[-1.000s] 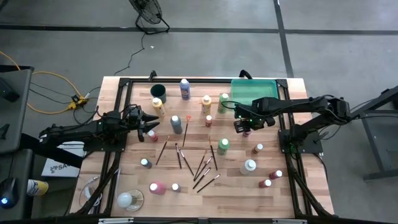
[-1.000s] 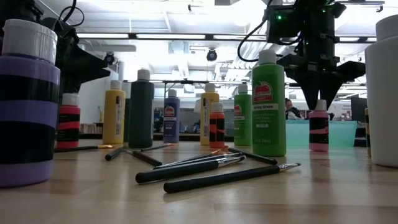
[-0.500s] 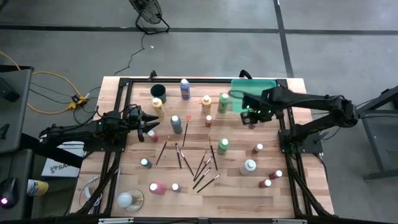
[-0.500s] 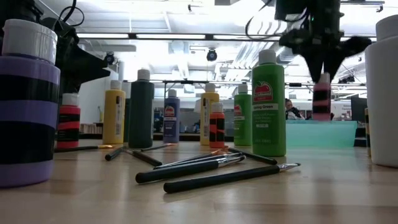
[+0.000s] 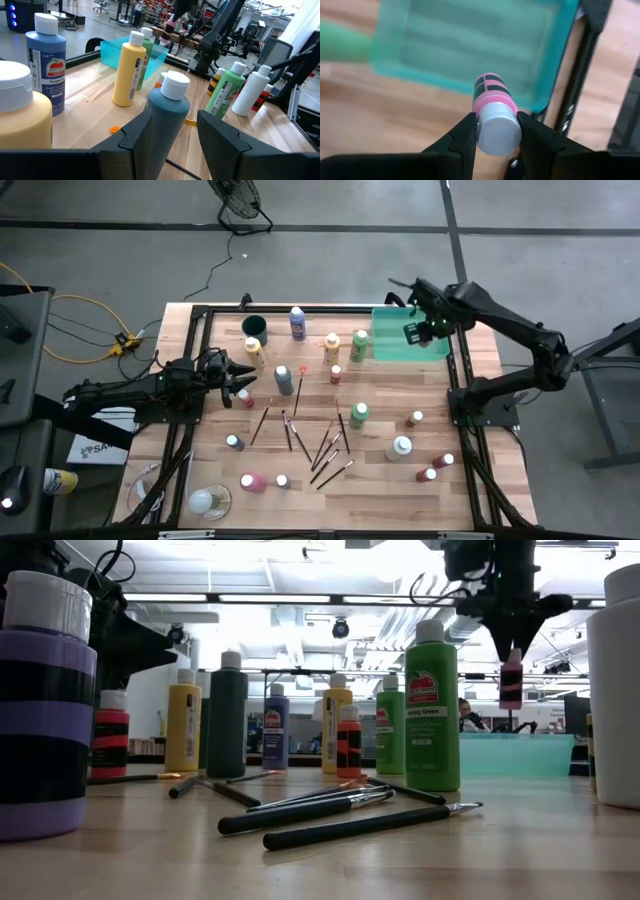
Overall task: Pick & Place Paint Supplies
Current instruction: Put the small light pink paint bottle into the green bin
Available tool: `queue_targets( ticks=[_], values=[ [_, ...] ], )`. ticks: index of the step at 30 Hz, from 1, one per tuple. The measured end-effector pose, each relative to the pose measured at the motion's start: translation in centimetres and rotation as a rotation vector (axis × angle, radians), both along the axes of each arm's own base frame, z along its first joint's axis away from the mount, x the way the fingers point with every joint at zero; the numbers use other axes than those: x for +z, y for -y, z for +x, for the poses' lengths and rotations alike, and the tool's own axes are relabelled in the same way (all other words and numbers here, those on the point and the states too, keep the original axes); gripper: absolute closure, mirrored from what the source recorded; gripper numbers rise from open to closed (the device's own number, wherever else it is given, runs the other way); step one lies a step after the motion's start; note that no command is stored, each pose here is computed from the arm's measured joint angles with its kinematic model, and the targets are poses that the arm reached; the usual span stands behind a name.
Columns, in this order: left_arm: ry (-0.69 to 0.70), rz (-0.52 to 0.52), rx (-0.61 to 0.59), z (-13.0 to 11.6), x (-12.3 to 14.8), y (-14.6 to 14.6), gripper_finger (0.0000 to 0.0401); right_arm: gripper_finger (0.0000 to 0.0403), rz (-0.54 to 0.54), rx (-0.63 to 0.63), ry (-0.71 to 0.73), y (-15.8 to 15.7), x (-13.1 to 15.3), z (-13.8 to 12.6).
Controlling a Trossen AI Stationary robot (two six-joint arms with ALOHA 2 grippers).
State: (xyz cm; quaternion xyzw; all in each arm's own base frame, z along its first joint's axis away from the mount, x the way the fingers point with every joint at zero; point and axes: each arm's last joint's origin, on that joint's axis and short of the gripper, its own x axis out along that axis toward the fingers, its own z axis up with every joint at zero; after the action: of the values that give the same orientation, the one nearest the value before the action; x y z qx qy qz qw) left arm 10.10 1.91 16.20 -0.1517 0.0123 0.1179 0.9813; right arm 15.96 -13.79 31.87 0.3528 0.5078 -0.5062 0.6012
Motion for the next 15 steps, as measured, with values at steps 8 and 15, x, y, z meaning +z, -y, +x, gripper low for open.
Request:
queue_targets(
  ticks=[8, 15],
  values=[
    [0.001, 0.0, 0.0, 0.0, 0.0, 0.0, 0.0249, 0.0287, -0.042, -0.099, -0.031, 3.6, -1.1, -0.8],
    [0.0, 0.0, 0.0, 0.0, 0.0, 0.0, 0.0249, 0.0287, -0.041, -0.225, -0.021, 7.2, -3.1, -0.9]
  ],
)
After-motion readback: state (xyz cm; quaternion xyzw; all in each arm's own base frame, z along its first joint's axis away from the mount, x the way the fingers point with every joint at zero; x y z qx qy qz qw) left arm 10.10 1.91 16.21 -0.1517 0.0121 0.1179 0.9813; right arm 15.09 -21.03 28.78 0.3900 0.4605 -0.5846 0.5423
